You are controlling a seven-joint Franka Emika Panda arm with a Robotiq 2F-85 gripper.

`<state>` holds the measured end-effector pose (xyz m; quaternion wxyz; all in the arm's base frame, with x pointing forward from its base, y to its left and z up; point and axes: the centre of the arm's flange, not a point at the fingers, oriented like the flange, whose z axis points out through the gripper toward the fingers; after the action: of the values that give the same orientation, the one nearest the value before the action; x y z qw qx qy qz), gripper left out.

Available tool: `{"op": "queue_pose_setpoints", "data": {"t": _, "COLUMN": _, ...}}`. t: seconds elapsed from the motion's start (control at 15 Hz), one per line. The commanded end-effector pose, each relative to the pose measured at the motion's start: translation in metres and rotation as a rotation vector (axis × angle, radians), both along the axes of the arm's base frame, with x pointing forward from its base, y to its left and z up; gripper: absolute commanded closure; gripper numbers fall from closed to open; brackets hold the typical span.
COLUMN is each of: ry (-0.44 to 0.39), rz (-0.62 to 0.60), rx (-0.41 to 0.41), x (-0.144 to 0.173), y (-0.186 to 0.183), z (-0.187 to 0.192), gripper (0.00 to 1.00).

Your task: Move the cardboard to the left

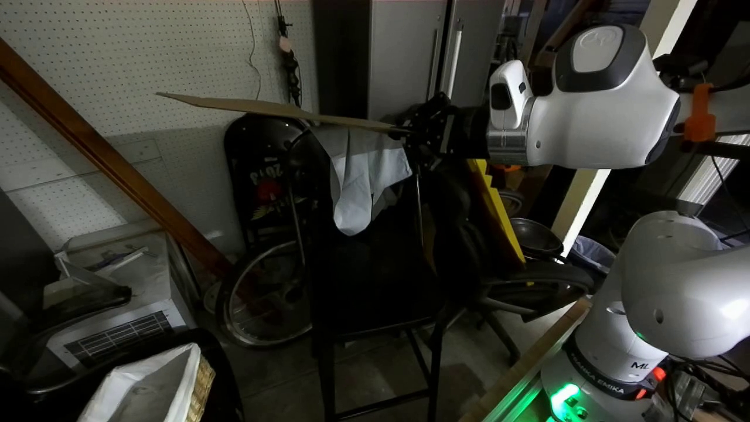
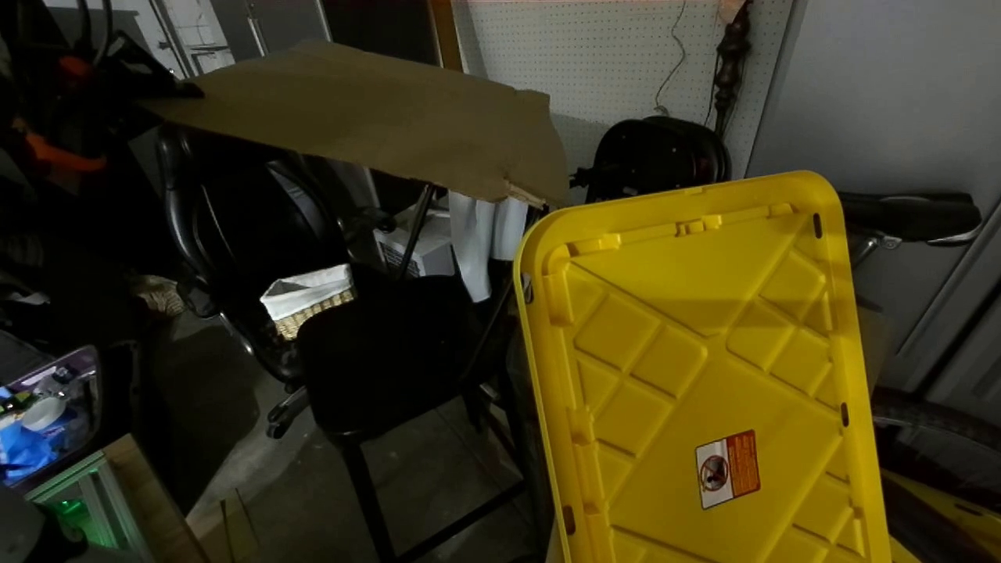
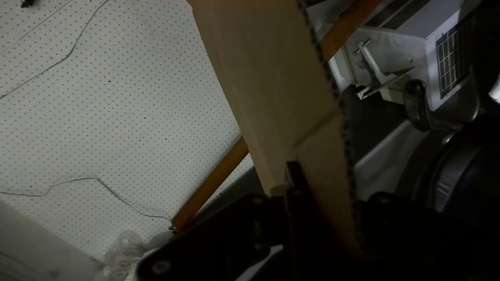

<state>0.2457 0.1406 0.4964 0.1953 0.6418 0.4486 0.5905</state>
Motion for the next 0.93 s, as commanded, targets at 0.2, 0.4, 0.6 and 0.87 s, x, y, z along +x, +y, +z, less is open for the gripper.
{"op": "queue_pose_setpoints", "data": {"t": 0.2, "ry": -0.006, "rz": -0.024, "rx": -0.211, "x": 0.017, "y": 0.022, "z": -0.037, "gripper": 0.99}}
{"op": "queue_pose_setpoints", "data": {"t": 0.4, "ry": -0.013, "rz": 0.083, "rx": -0.310, "x": 0.007, "y": 0.038, "z": -0.058, "gripper": 0.99}}
{"op": "queue_pose_setpoints", "data": {"t": 0.6, "ry": -0.044, "rz": 0.212, "rx": -0.387, "x": -0.011, "y": 0.046, "z": -0.069, "gripper": 0.99}}
{"op": "queue_pose_setpoints", "data": {"t": 0.87, "ry": -0.086, "rz": 0.333, "rx": -0.426, "x": -0.033, "y": 0.047, "z": -0.072, "gripper": 0.99}}
